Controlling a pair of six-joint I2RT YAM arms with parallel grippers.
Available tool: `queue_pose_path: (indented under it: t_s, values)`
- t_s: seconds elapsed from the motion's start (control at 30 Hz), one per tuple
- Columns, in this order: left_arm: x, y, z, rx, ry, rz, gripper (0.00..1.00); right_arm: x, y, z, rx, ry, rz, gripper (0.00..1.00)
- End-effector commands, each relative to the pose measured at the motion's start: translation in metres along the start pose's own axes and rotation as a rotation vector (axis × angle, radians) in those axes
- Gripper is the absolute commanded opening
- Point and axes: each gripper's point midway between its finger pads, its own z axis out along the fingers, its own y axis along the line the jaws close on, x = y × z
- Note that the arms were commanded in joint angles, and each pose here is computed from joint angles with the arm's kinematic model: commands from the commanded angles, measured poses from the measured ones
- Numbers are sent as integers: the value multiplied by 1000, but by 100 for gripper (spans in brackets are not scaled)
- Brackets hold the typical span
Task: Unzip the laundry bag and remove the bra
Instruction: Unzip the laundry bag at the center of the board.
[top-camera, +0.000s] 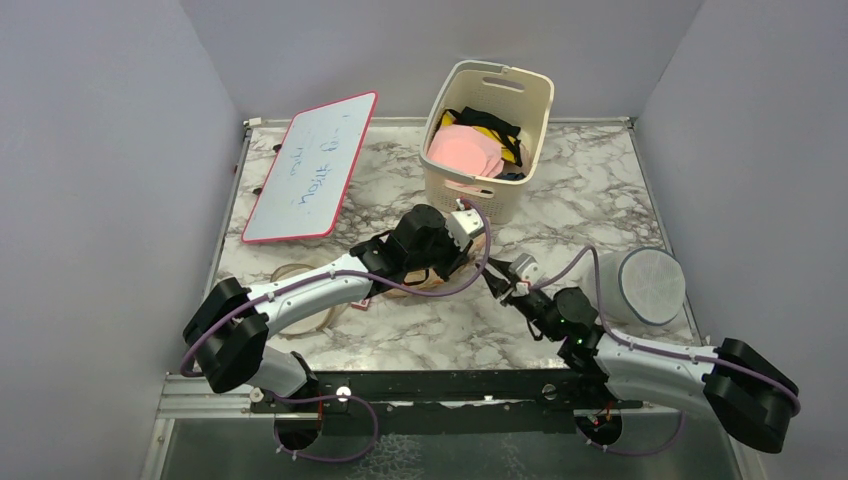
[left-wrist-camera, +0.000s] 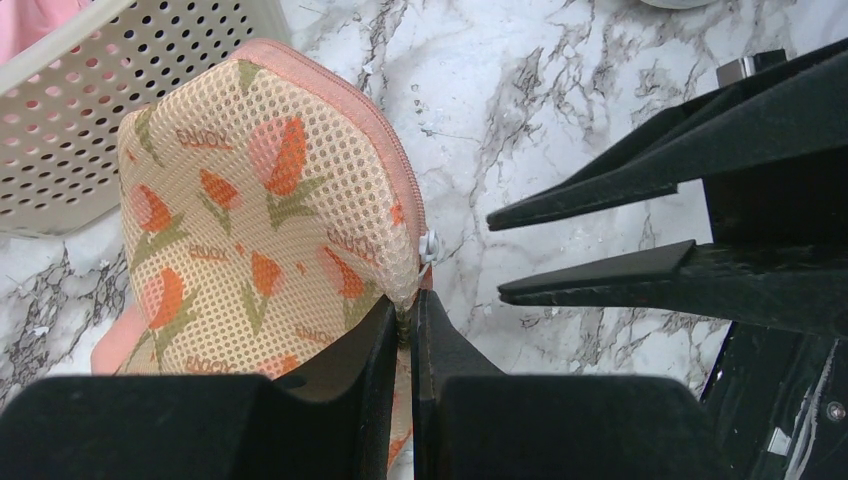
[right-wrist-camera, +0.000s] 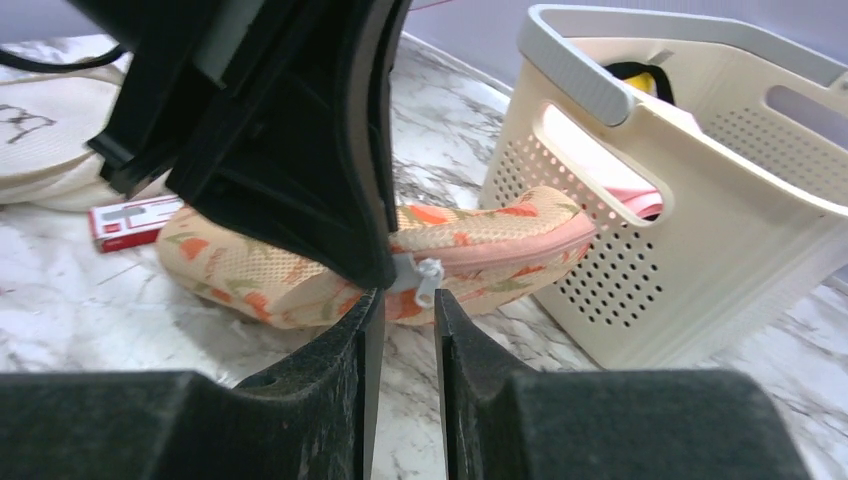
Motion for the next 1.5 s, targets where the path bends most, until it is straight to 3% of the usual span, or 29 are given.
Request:
queue_pose_path:
  t_s: [0.0,0.13,0.47,0.97,1.47]
  values:
    - [-14,0,-6,4,-45,8,0,7,19,-15,-105,-30,27,22]
    - [-15,-1,-8,10,-57,20,0,9,27,-13,-164,-35,43,22]
    - [-13,-2,-10,22,-61,57,0,7,4,1,-62,-46,60,29]
    - [-11,-6,-9,47,-57,72,0,-1,8,9,-131,-75,29,26]
    - [-8,-10,-6,77,-42,79,0,-1,0,17,-82,-81,45,26]
